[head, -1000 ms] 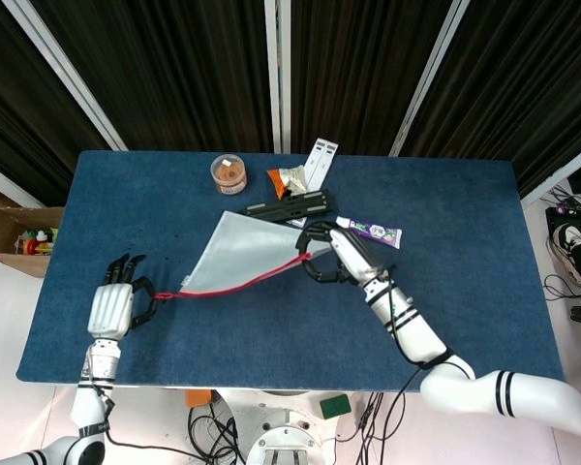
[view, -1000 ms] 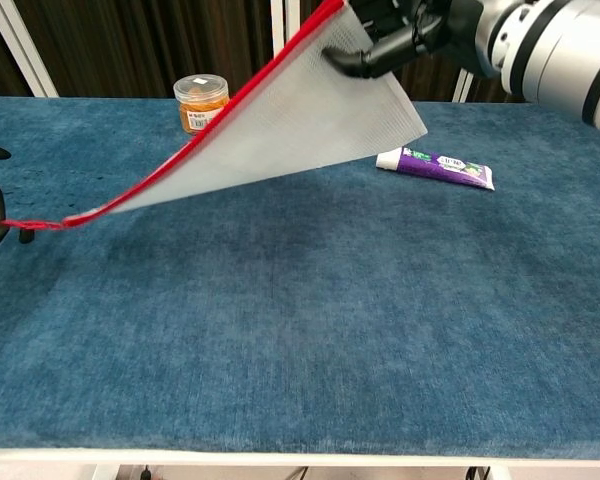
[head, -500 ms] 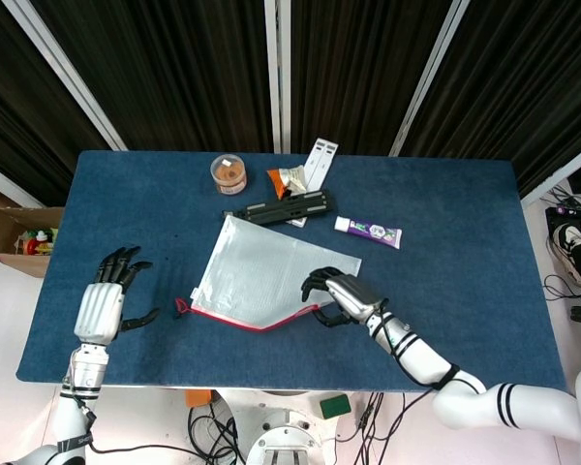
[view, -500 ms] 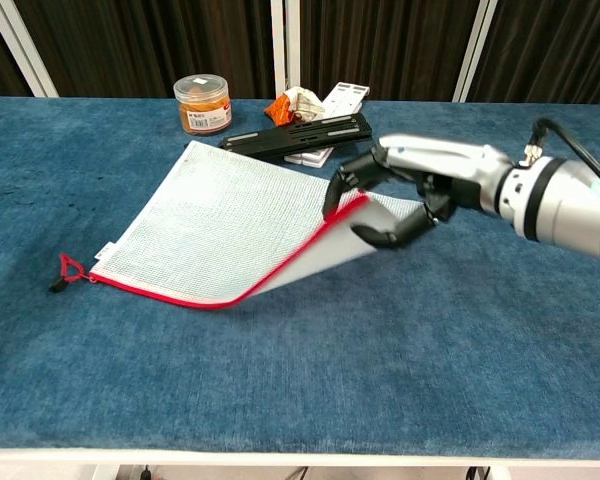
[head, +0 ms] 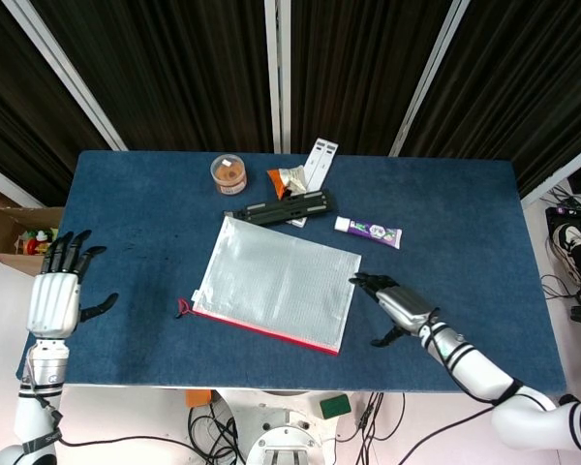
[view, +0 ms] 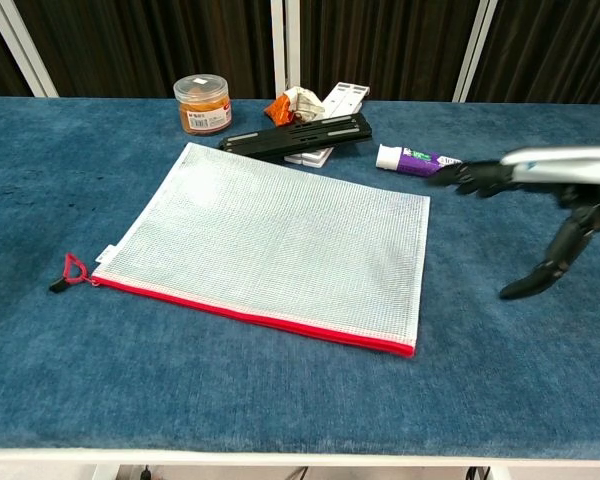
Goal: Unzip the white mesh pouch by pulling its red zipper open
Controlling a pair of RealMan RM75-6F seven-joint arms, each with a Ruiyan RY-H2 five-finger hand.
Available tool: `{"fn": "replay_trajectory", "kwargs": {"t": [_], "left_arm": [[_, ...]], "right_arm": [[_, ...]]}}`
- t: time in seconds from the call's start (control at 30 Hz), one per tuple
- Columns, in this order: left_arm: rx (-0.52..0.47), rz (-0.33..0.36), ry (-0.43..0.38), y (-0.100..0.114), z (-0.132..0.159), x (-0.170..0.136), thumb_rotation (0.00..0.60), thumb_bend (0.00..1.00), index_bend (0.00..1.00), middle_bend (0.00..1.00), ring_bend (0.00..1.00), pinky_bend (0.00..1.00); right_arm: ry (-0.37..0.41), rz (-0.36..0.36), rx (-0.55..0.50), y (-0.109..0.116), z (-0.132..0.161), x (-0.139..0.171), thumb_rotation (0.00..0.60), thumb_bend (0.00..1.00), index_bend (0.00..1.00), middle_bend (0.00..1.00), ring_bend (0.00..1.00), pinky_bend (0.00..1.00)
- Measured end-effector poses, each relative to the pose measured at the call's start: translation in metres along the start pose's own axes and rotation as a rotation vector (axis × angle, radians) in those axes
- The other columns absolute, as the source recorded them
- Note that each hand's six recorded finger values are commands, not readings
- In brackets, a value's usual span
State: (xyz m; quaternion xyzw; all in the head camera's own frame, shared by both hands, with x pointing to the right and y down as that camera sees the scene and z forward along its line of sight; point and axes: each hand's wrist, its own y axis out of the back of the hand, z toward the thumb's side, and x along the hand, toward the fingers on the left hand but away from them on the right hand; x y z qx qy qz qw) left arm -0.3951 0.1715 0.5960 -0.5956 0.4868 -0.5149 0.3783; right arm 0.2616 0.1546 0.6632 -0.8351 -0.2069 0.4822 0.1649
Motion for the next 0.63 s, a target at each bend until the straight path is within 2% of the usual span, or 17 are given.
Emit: {"fn": "replay_trajectory", "kwargs": {"t": [0.07,0.13,0.23,0.3,0.43,0.53,0.63], "left_arm": [[0.027,0.004,0.015,0.005,-0.008,-0.001,0.600,0.12,0.26,0.10,0.00,0.09],[0.064,-0.002,0.025,0.010,-0.017,-0.004,0.600,0.12,0.27,0.10,0.00,0.09],[0.121,-0.025,0.032,0.015,-0.030,-0.010,0.600,0.12,0.28,0.10,0.00,0.08],[0.148,-0.052,0.046,0.019,-0.040,-0.018,0.600,0.12,0.28,0.11,0.00,0.08],[0.127,-0.094,0.068,0.023,-0.047,-0.033,0.600,0.12,0.28,0.12,0.00,0.09],[0.091,-0.116,0.093,0.025,-0.046,-0.048,0.600,0.12,0.28,0.12,0.00,0.09],[0.082,-0.100,0.106,0.028,-0.045,-0.060,0.600,0.12,0.28,0.12,0.00,0.09]], "right_arm": [[-0.022,-0.067,-0.030,0.011,-0.009,0.010,0.600,0.03,0.00,0.06,0.00,0.05],[-0.041,-0.157,-0.052,0.024,-0.020,0.020,0.600,0.17,0.05,0.14,0.03,0.14],[-0.086,-0.315,-0.053,0.046,-0.041,0.043,0.600,0.31,0.10,0.18,0.08,0.21],[-0.126,-0.413,-0.035,0.058,-0.056,0.060,0.600,0.32,0.10,0.18,0.08,0.21],[-0.229,-0.608,0.029,0.073,-0.087,0.110,0.600,0.32,0.10,0.16,0.07,0.19],[-0.288,-0.682,0.061,0.069,-0.102,0.145,0.600,0.32,0.10,0.15,0.05,0.15],[-0.299,-0.681,0.074,0.057,-0.107,0.164,0.600,0.32,0.08,0.14,0.02,0.09]]}}
